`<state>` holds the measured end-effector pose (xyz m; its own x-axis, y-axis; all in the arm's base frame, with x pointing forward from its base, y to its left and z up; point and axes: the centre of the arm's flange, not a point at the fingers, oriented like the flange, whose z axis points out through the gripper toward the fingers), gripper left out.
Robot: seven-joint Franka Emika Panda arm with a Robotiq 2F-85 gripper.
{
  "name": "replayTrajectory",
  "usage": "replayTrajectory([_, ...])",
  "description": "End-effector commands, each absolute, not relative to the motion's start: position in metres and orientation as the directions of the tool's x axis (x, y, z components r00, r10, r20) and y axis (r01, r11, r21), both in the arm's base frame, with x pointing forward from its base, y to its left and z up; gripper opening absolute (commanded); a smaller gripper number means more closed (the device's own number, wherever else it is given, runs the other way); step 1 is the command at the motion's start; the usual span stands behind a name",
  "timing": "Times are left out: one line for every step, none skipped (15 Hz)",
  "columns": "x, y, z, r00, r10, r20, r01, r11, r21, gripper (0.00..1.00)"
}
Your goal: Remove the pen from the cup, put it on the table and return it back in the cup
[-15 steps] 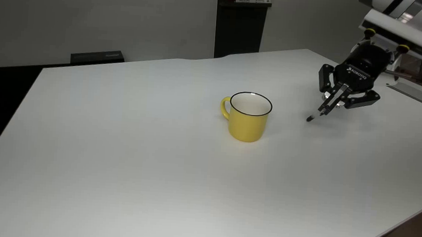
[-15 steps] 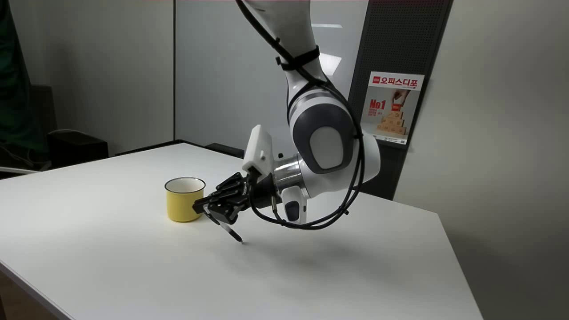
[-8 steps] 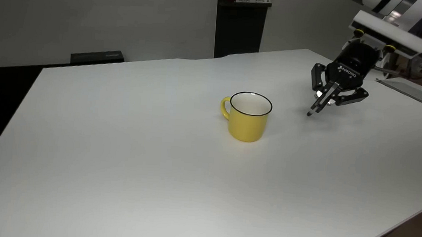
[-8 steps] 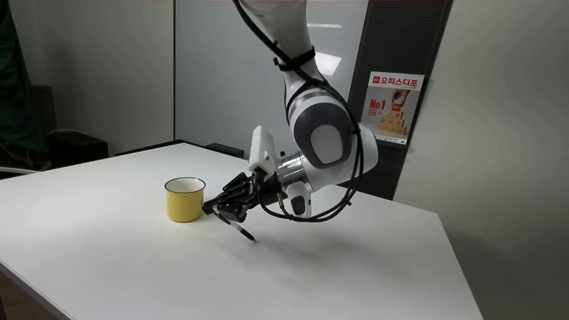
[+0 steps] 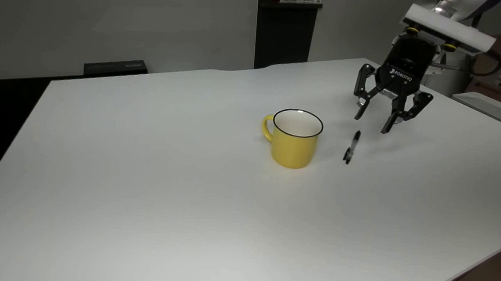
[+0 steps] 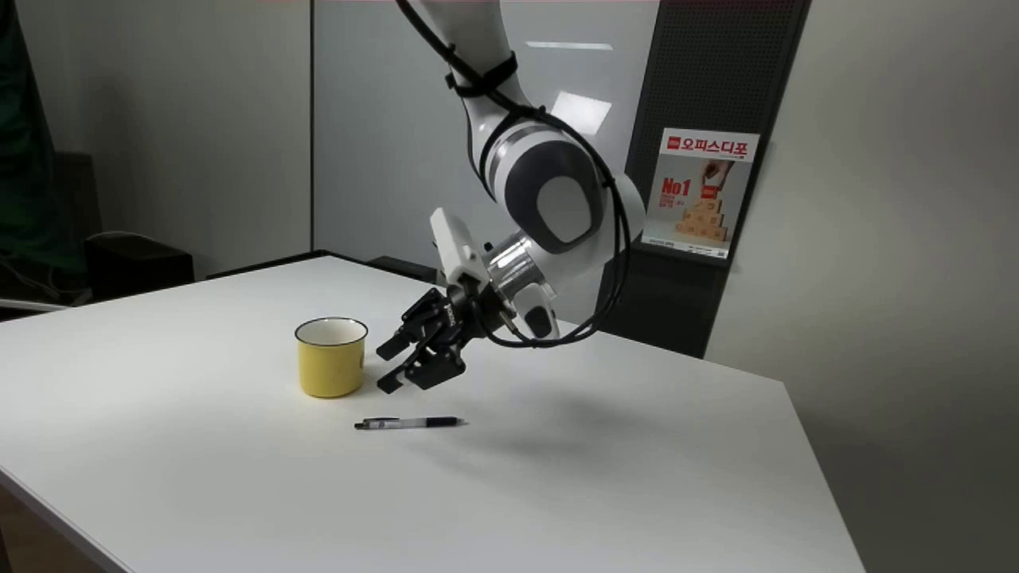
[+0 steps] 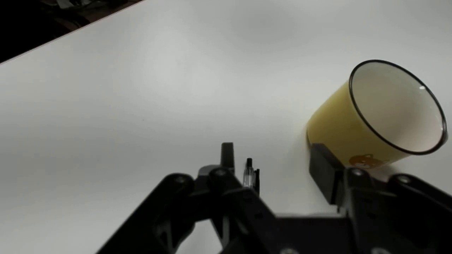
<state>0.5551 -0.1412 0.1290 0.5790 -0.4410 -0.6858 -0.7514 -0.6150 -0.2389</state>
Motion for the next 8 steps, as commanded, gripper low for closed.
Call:
replayTrajectory([0.546,-0.114,0.193,0.663,-0.496,-0.560,-0.681,-0.711,-0.176,0.89])
replayTrajectory([0.544,-0.106,0.210,0.694,-0.500,-0.519,-0.654,-0.739,-0.162,0.95])
replayTrajectory([0.542,-0.097,0.225,0.721,-0.505,-0.475,-0.630,-0.763,-0.144,0.99])
replayTrajectory([0.539,-0.086,0.242,0.748,-0.505,-0.429,-0.603,-0.788,-0.125,1.00])
replayTrajectory([0.534,-0.075,0.256,0.773,-0.506,-0.383,-0.579,-0.809,-0.102,1.00])
replayTrajectory([0.529,-0.064,0.269,0.795,-0.506,-0.334,-0.559,-0.826,-0.079,1.00])
replayTrajectory([0.521,-0.054,0.280,0.814,-0.506,-0.283,-0.541,-0.839,-0.054,1.00])
replayTrajectory([0.515,-0.045,0.288,0.832,-0.504,-0.231,-0.525,-0.851,-0.031,1.00])
